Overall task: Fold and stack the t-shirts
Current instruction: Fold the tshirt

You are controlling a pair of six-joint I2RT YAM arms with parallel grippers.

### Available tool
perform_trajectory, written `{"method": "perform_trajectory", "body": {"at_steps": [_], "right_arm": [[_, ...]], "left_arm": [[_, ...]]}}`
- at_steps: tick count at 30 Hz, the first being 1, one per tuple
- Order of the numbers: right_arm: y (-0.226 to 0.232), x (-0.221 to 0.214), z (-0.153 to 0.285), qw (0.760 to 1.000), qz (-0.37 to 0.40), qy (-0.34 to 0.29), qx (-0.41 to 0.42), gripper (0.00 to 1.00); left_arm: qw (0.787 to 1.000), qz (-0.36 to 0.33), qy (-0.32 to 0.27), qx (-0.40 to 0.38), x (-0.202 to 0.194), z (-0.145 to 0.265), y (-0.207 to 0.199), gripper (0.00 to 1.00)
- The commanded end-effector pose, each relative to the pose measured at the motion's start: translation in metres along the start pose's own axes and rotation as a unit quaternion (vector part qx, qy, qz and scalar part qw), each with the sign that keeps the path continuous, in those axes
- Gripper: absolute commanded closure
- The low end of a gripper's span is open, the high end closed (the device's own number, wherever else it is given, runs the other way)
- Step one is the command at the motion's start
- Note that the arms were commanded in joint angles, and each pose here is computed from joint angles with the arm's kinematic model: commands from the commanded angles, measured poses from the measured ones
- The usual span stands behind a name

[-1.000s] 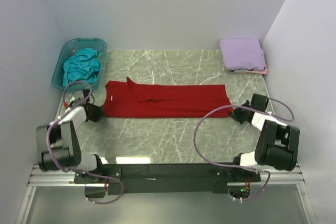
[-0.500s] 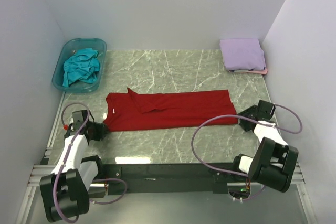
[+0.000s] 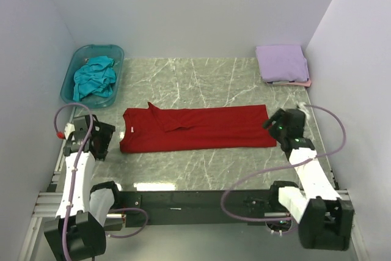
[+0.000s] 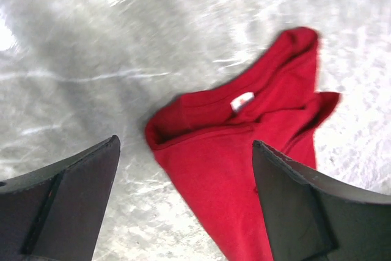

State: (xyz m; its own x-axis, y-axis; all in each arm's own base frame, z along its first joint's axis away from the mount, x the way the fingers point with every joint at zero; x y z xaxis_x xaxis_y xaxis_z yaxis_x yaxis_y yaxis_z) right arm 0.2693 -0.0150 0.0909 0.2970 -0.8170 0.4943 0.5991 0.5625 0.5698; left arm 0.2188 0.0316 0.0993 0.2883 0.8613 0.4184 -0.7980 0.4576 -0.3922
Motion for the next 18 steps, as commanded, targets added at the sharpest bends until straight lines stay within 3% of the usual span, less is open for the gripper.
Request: {"method": "perform_trajectory", "body": {"at_steps": [1, 4, 7, 12, 14, 15, 16, 18], "right_arm": [[0.075, -0.007, 0.017, 0.989, 0.102, -0.004, 0.108, 0.30], [0.120, -0.039, 0.019, 0.967, 0.197, 0.038, 0.157, 0.30], [0.167, -0.094, 0.027, 0.927, 0.290, 0.089, 0.219, 0.32], [0.237, -0.181, 0.062, 0.831, 0.429, 0.138, 0.327, 0.41], [0.253, -0.217, 0.067, 0.791, 0.483, 0.150, 0.345, 0.44], [0.258, -0.228, 0.069, 0.778, 0.498, 0.153, 0.352, 0.45], [0.266, -0.241, 0.064, 0.764, 0.516, 0.154, 0.356, 0.47], [0.264, -0.272, 0.056, 0.744, 0.542, 0.175, 0.351, 0.52]], "left_arm": [[0.997, -0.056, -0.042, -0.040, 0.022, 0.015, -0.021, 0.06], [0.988, -0.102, -0.015, -0.111, 0.009, 0.018, -0.058, 0.08], [0.975, -0.152, 0.055, -0.155, -0.028, 0.021, -0.095, 0.08], [0.957, -0.214, 0.088, -0.175, -0.055, 0.012, -0.136, 0.17], [0.956, -0.220, 0.090, -0.169, -0.057, 0.000, -0.143, 0.28], [0.957, -0.221, 0.090, -0.164, -0.058, -0.006, -0.142, 0.33], [0.958, -0.223, 0.099, -0.149, -0.063, -0.017, -0.137, 0.46], [0.960, -0.221, 0.112, -0.131, -0.070, -0.029, -0.129, 0.55]]}}
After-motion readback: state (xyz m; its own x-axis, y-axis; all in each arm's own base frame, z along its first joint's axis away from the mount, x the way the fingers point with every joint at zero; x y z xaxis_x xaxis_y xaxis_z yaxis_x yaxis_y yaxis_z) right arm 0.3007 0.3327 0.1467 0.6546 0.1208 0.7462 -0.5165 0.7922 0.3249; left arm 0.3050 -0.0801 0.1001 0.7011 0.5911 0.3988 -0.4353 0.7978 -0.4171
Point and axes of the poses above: each gripper's point midway between its finger pads, its own z axis back along the fingers, its own y axis along the line the jaws close on, x = y × z, the point moved 1 cm from there along z, back along the fingers, and after that the axes turned 12 degrees about -z, right-handed, at the moved point
